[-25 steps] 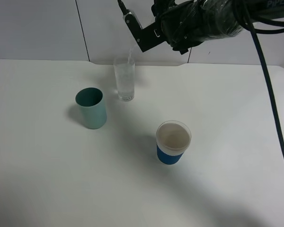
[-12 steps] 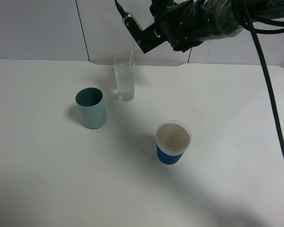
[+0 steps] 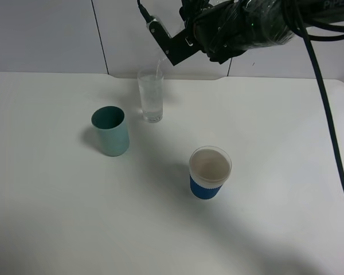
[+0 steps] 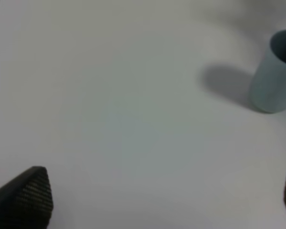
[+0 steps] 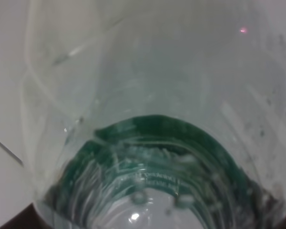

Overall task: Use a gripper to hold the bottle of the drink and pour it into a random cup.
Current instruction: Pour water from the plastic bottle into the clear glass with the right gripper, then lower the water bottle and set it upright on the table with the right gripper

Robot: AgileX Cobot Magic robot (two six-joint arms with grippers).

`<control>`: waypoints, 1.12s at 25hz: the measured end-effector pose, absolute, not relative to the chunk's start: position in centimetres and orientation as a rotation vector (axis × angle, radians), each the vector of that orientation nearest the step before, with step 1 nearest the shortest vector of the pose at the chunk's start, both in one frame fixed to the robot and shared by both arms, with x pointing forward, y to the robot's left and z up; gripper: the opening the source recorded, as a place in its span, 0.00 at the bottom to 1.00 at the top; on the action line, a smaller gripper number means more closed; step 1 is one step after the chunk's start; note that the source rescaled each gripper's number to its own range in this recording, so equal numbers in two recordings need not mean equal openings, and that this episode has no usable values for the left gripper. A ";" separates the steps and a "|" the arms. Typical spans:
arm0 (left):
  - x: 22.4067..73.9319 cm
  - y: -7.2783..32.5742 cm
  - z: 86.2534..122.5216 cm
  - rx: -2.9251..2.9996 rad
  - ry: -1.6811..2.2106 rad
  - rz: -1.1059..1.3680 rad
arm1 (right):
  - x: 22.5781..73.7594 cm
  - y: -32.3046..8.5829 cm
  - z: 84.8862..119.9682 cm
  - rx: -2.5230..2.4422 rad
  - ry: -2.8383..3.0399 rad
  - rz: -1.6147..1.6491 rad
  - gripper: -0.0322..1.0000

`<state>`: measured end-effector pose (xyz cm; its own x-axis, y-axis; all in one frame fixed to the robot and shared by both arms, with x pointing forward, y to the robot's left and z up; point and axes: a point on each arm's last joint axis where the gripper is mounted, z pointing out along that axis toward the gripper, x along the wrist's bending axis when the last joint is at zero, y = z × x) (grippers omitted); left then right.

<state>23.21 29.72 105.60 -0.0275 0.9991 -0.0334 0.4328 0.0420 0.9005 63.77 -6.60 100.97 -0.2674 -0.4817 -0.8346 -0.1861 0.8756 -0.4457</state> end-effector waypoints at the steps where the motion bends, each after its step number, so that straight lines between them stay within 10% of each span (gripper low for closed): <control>1: 23.2 29.7 105.6 1.490 1.565 0.948 | 63.8 -6.6 101.0 -0.501 1.846 -0.303 0.03; 28: 23.2 29.7 105.6 1.490 1.565 0.948 | 63.4 -10.1 105.3 0.703 1.893 0.545 0.03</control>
<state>23.21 29.72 105.60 -0.0275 0.9991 -0.0334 0.4328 0.0420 0.9005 63.36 -10.10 105.35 -0.3287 0.6818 -0.6535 0.2298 0.7289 0.6449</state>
